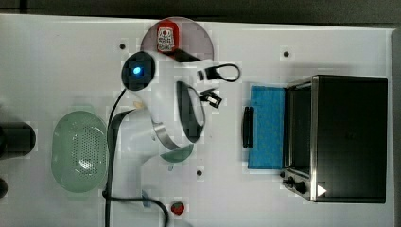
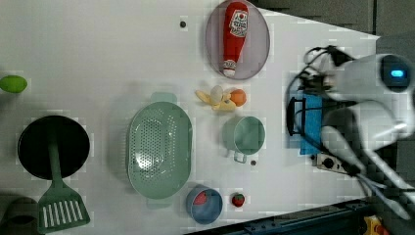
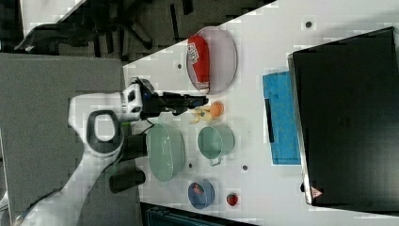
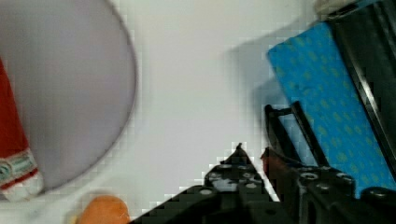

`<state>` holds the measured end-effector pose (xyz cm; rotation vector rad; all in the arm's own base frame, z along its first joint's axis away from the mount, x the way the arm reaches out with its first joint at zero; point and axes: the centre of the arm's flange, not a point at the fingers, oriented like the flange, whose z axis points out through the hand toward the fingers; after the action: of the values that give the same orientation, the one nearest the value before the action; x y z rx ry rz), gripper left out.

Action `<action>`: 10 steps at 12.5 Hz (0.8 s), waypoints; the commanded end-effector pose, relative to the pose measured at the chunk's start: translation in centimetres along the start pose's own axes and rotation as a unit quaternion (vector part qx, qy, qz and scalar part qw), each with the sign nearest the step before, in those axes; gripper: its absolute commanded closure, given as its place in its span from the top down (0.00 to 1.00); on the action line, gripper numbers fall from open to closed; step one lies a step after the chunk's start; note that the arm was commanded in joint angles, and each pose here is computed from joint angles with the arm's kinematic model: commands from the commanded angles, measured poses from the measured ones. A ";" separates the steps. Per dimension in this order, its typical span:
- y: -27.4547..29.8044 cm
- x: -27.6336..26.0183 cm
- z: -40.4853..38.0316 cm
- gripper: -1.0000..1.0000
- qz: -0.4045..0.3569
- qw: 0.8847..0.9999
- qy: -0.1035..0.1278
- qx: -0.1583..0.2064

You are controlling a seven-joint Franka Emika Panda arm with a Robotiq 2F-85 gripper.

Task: Flap open oven.

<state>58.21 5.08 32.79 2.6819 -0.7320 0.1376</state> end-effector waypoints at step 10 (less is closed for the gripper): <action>13.4 1.4 -14.8 0.17 0.164 0.969 -0.107 0.148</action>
<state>52.90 -1.12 49.91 2.8670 -1.2425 0.0611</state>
